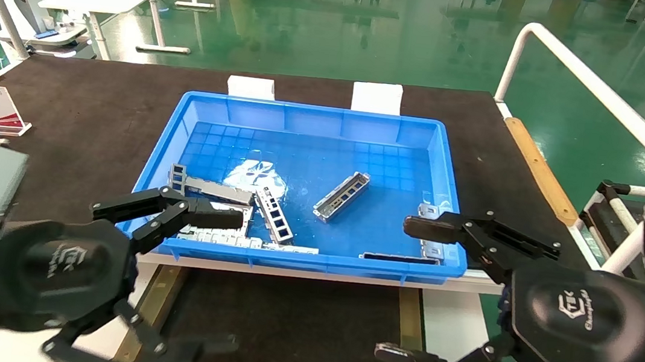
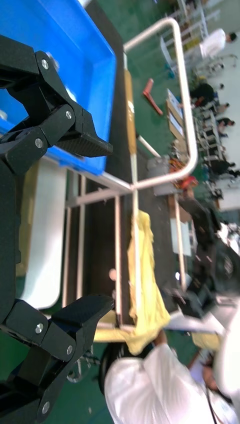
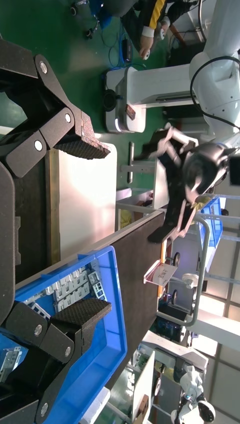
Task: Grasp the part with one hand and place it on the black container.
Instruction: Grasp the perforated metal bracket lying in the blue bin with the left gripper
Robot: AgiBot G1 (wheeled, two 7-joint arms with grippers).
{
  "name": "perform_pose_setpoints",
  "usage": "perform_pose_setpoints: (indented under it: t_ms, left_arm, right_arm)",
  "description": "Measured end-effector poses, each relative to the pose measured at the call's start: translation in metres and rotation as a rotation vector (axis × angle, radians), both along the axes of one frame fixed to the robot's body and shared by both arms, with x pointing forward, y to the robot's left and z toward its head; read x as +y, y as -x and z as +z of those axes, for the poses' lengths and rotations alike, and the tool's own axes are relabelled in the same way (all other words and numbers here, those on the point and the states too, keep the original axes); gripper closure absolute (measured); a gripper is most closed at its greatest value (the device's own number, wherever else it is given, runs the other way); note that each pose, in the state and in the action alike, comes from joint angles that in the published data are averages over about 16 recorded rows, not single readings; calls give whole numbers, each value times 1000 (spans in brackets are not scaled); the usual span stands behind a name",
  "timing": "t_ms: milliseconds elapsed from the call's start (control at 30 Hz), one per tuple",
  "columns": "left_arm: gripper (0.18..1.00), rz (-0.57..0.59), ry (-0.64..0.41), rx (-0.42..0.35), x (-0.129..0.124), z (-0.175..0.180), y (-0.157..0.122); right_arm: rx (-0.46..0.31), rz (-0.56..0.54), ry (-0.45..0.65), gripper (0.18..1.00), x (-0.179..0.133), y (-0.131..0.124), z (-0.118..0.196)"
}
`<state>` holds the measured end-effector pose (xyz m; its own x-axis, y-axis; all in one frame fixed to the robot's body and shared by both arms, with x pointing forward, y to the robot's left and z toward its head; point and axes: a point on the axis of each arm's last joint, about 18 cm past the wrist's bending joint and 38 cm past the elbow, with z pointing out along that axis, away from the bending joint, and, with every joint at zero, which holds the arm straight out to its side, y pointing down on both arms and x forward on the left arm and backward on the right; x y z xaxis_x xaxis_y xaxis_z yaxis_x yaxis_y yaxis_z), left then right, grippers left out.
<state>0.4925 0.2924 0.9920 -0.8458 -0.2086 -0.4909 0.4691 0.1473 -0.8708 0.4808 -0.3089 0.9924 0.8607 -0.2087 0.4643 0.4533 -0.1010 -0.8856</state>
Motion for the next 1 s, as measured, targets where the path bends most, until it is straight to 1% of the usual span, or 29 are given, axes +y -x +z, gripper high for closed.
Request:
perform_pose_setpoints:
  t_ms: [233, 467, 733, 1000]
  left_arm:
    - [184, 52, -14, -13, -13, 3, -24]
    - [184, 100, -13, -4, -37, 8, -58]
    - [184, 168, 5, 22, -72, 12, -107]
    - [184, 261, 7, 40, -104, 11, -160]
  right_arm:
    - [0, 0, 0, 178, 0, 0, 0]
    - [0, 0, 0, 178, 0, 0, 0]
    - [0, 0, 0, 178, 0, 0, 0]
    - [0, 0, 0, 178, 0, 0, 0]
